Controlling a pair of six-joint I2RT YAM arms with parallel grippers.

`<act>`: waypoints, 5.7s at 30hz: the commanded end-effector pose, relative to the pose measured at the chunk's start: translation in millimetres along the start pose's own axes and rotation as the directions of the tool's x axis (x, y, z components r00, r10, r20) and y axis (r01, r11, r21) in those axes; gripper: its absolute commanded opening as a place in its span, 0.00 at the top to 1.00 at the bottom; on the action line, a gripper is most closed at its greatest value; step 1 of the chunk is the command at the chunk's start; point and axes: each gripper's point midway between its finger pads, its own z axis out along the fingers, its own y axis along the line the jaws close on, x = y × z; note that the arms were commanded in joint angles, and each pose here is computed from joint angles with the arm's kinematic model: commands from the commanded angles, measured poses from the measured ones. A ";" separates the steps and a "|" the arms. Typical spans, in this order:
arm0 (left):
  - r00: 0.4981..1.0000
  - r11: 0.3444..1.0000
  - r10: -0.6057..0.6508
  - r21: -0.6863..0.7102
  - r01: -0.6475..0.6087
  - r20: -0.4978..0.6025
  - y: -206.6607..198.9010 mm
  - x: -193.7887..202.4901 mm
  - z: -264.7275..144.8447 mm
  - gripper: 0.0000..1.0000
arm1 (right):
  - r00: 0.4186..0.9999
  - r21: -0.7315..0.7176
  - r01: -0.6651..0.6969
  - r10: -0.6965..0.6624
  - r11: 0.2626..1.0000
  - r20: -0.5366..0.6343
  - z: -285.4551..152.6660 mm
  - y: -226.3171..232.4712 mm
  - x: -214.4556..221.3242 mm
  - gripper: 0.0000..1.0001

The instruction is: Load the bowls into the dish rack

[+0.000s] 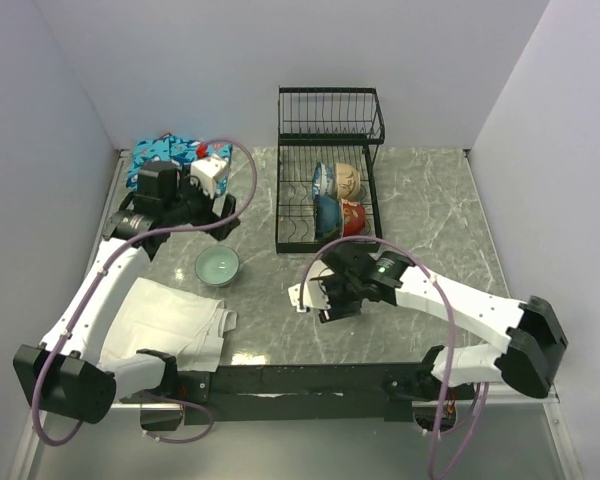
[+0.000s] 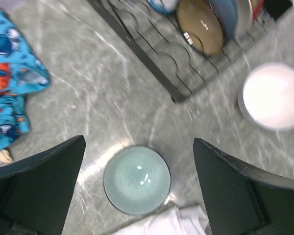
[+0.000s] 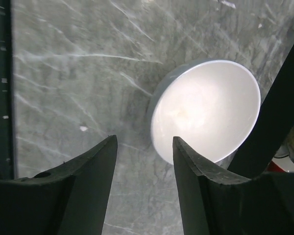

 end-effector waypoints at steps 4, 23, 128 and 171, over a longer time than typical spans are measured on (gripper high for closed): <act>0.965 0.925 0.254 0.274 -0.263 0.069 -65.2 7.6 -11.3 0.10 | 0.866 0.020 -0.450 0.430 0.893 0.255 -72.3 -28.3 -8.4 0.43; 0.768 0.572 0.641 0.660 -0.487 0.011 -258.3 76.5 70.8 0.29 | 0.121 0.169 -0.986 0.723 0.006 0.680 -201.9 -72.5 155.8 0.43; 0.441 0.185 -0.879 0.723 0.666 -0.181 -48.5 -44.9 162.5 0.99 | -0.134 0.152 -0.947 0.779 -0.282 0.613 -210.9 -91.1 218.6 0.48; 0.163 -0.153 -0.901 0.647 0.747 -0.401 -75.0 8.8 217.1 0.99 | -0.174 0.169 -0.942 0.852 -0.290 0.493 -178.6 -82.0 236.3 0.48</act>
